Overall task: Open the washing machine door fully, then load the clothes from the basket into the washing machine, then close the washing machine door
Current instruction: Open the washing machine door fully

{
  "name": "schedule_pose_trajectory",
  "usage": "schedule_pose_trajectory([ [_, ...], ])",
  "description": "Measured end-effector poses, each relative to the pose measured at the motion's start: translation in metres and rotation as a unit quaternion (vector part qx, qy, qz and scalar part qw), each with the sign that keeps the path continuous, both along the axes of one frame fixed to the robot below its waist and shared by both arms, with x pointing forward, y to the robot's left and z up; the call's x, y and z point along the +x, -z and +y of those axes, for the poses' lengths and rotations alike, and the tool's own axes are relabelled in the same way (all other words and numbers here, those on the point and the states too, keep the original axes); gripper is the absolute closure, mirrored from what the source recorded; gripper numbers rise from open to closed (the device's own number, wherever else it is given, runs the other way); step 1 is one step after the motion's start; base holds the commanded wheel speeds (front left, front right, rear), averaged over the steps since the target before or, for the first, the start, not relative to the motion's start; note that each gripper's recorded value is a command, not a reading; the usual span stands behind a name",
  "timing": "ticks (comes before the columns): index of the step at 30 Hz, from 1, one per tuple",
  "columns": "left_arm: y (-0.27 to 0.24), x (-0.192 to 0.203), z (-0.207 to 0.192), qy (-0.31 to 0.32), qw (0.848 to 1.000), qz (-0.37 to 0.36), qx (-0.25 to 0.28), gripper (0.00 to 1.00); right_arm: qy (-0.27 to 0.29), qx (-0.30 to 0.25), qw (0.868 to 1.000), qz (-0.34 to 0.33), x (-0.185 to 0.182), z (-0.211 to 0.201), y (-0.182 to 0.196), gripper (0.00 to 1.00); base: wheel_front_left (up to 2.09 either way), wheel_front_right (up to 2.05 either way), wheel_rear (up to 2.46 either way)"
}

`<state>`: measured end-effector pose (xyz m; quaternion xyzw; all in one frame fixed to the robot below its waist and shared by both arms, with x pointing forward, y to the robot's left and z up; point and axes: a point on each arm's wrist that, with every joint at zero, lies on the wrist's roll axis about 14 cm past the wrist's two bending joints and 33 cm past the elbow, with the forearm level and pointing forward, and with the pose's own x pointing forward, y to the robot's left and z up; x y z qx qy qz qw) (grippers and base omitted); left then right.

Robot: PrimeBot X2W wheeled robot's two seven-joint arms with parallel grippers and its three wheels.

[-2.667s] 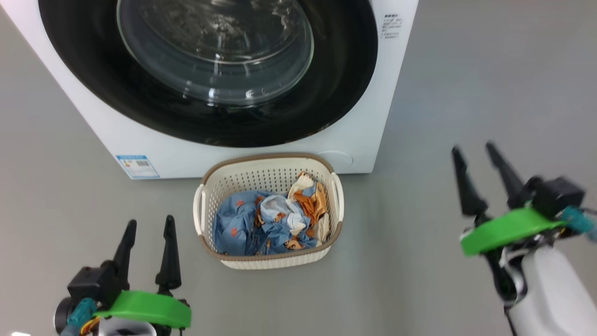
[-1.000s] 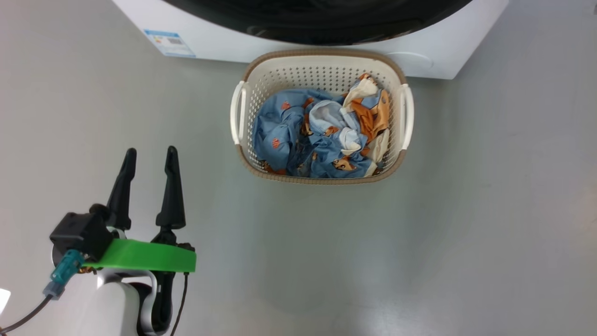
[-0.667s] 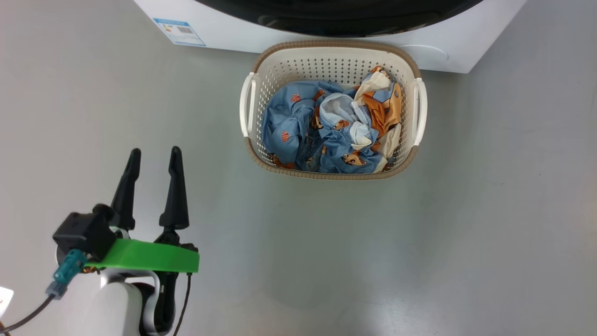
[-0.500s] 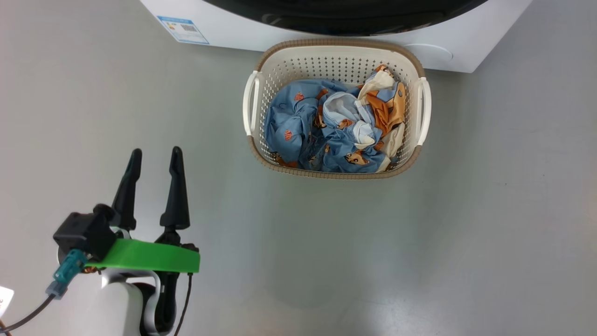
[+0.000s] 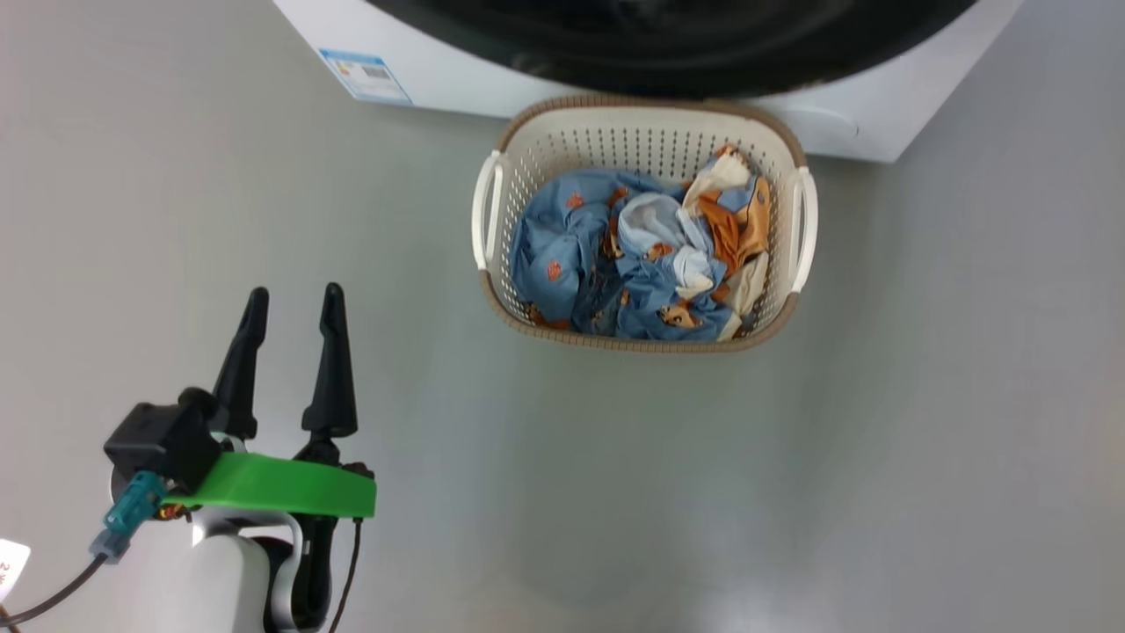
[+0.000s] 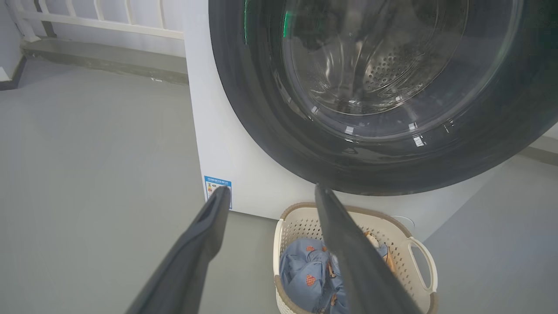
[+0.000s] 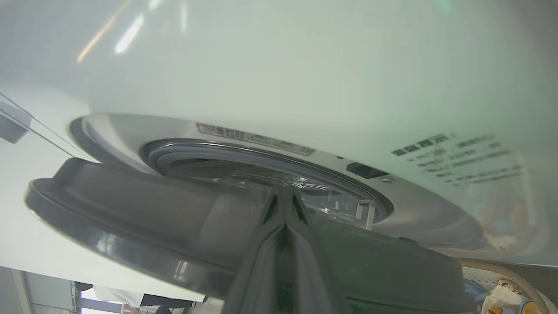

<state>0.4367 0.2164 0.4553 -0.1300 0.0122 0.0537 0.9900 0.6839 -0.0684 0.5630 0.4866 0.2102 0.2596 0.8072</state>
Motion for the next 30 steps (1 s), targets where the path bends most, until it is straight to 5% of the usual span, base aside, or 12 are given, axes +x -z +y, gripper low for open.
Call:
schedule_pose_trajectory([
  [30,-0.044,-0.085,0.032,-0.06,0.997,-0.041,0.01,0.0,-0.161,0.023,0.983,0.08,-0.157,0.076,0.017,1.0,0.0,0.0,0.0],
])
